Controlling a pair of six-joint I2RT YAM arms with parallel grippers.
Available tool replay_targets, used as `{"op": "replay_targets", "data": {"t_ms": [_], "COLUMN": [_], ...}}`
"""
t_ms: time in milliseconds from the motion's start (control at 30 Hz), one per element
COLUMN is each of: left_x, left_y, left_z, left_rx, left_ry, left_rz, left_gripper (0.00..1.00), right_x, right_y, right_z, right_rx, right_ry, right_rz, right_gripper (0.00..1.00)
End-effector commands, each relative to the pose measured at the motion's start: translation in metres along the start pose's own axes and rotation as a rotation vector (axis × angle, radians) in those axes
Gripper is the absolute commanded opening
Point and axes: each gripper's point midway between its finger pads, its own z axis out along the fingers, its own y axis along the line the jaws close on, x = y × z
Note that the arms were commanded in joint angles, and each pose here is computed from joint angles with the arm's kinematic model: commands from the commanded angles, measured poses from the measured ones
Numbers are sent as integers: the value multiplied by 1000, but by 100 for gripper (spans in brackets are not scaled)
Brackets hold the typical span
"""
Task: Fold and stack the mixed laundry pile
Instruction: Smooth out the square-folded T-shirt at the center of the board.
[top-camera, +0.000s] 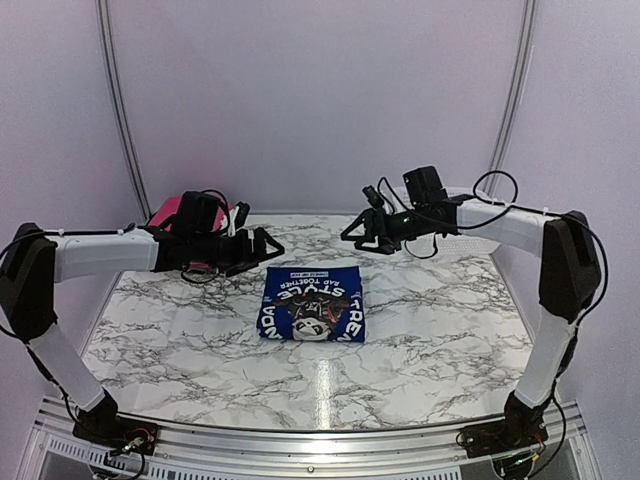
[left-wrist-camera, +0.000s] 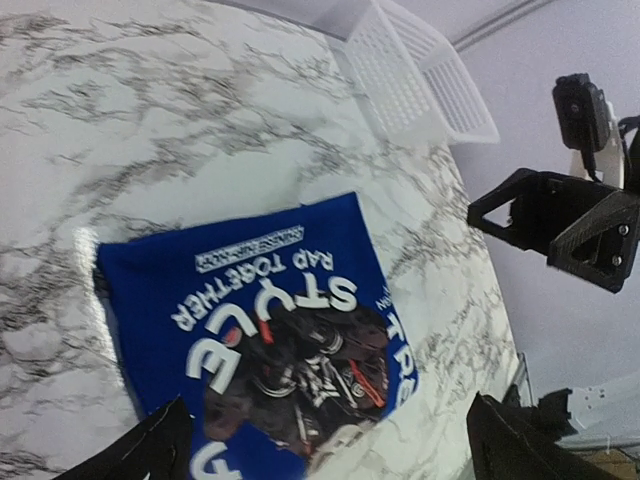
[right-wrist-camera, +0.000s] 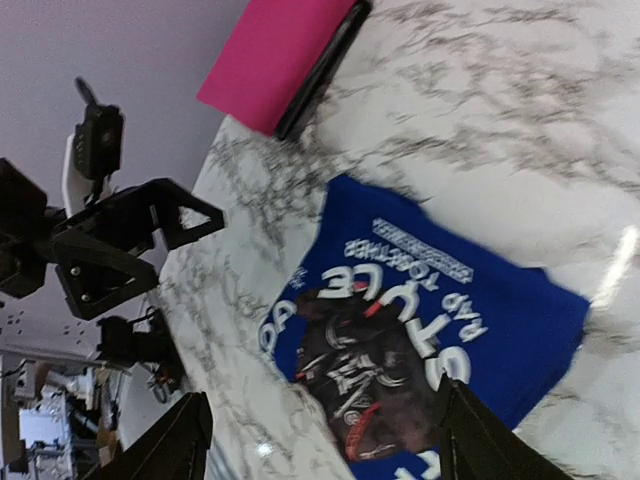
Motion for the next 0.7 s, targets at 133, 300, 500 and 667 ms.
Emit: {"op": "replay_targets", "data": {"t_ms": [133, 300, 500, 667], "left_x": [75, 105, 156, 133], "left_y": [-59, -25, 26, -1], "left_z": [34, 61, 60, 26], "left_rx": [212, 202, 95, 137], "left_ry": [215, 244, 299, 235], "left_rz": [-89, -223, -343, -233], "left_gripper": [99, 99, 99, 99], "right_x": [85, 143, 210, 191], "right_y": [44, -7, -61, -46], "right_z": [64, 86, 86, 64], "right_rx": [-245, -200, -77, -70], "right_ry": [148, 216, 314, 303], "right_rz": [234, 410, 519, 386], "right_gripper": [73, 73, 71, 71]}}
